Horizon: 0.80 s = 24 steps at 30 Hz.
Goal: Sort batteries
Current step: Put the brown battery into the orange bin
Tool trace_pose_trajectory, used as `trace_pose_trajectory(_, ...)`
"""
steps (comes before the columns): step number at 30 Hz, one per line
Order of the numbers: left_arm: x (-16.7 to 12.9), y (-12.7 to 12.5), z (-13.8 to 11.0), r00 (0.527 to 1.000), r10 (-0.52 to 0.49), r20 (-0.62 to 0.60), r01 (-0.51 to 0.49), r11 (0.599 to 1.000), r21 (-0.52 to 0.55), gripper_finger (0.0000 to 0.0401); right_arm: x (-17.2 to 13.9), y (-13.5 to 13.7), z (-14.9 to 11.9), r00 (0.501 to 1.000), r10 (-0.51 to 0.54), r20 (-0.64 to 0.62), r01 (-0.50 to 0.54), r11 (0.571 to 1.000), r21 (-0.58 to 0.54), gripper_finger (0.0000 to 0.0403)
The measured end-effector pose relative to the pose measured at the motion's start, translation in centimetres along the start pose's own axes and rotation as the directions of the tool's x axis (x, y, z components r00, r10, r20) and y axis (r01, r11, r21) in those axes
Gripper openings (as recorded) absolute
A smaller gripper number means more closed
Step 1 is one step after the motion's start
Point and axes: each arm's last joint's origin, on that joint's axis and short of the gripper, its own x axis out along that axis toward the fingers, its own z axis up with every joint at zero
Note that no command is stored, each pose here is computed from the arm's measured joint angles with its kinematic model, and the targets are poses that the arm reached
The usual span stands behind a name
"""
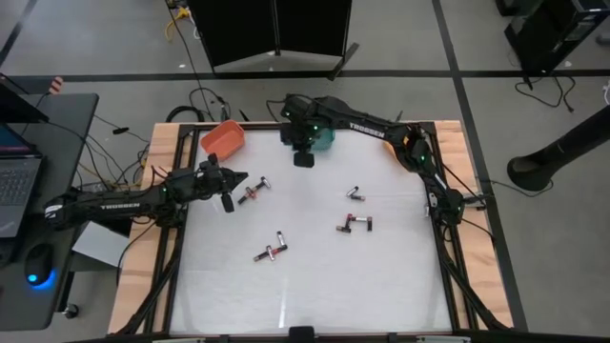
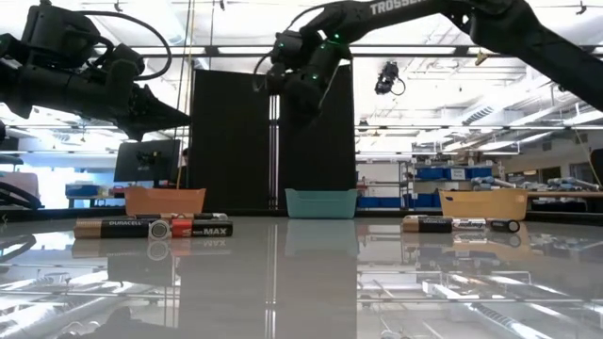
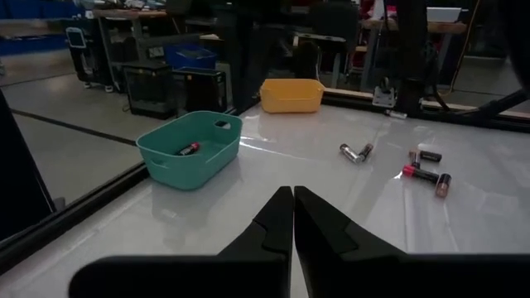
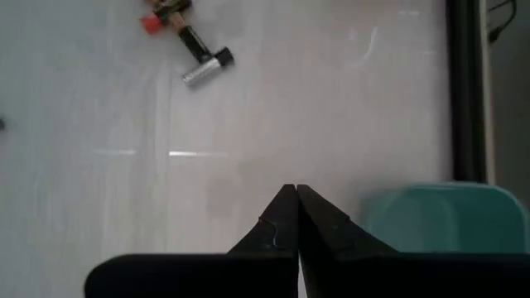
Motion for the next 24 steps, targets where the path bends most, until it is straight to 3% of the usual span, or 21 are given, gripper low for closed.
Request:
trace_pose_trajectory(6, 0.0, 0.0, 0.0, 1.0, 0.0, 0.001, 0.0, 1.0, 0.0, 0.0023, 1.2, 2.7, -0.1, 0.998, -0.009, 0.067, 0.008, 1.0, 0.019, 0.0004)
trace_pose_trajectory(11, 0.0, 0.0, 0.0, 1.0, 0.0, -0.001, 0.0, 1.0, 0.0, 0.0023, 0.4, 5.3, -1.6, 0.981, -0.044, 0.19, 0.038, 0.999, 0.033, 0.0004)
trace_pose_trajectory(16, 0.2, -0.1, 1.1, 0.999, 0.001, -0.038, -0.001, 1.0, 0.004, 0.0023, -1.1, 7.7, -5.1, 0.948, -0.149, 0.28, 0.122, 0.986, 0.11, 0.0004)
trace_pose_trajectory(24, 0.5, -0.3, 2.9, 0.973, 0.004, -0.229, -0.01, 1.0, -0.026, 0.0023, -3.4, 10.1, -11.3, 0.896, -0.293, 0.334, 0.21, 0.942, 0.261, 0.0005)
